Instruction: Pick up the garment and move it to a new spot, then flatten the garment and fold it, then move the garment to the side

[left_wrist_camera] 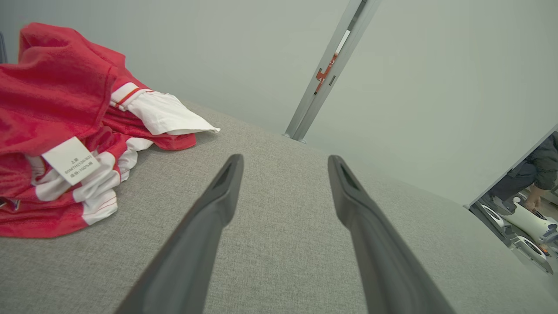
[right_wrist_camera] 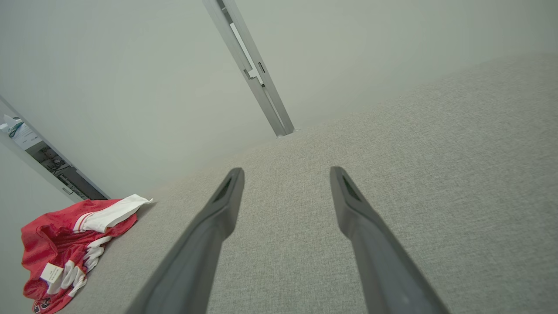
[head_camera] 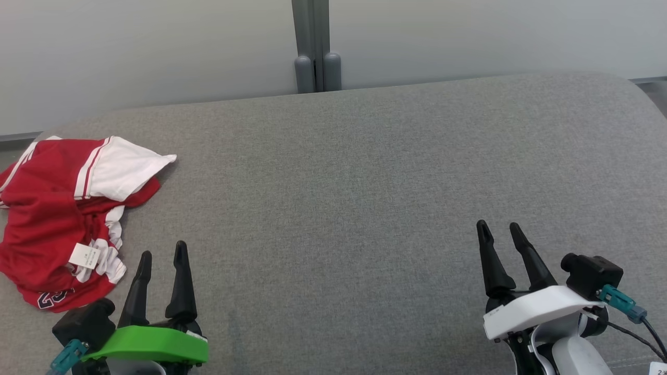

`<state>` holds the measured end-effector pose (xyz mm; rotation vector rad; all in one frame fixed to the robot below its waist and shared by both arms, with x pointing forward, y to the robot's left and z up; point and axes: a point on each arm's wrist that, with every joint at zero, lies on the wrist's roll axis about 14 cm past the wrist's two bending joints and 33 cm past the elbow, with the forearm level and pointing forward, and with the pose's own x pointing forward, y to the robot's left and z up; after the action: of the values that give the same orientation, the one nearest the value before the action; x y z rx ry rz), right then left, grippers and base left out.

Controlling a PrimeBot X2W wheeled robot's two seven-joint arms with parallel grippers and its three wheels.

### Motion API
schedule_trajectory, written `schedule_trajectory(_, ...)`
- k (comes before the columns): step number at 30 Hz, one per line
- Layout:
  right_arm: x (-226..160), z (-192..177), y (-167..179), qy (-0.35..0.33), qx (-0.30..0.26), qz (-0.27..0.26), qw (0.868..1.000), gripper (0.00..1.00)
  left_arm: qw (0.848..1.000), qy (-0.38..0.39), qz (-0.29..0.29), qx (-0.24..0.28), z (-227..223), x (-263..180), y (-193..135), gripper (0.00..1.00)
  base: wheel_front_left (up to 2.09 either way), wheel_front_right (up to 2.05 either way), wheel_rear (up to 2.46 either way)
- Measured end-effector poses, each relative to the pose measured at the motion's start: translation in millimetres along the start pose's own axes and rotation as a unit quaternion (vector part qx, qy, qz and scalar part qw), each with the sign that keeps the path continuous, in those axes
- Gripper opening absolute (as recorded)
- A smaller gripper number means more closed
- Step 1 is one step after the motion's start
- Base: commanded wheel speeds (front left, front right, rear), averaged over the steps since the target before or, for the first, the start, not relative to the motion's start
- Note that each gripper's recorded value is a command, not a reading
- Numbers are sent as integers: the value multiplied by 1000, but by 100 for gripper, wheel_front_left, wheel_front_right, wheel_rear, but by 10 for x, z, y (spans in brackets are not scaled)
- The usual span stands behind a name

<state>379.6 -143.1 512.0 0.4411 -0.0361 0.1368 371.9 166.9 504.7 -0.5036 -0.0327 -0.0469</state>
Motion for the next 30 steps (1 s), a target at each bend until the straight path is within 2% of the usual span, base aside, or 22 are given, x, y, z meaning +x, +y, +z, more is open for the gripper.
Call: schedule_trajectory(30, -15, -10, 144, -9, -127, 38, 991, 100, 991, -13, -43, 129, 1, 20, -171, 100, 0, 0, 0)
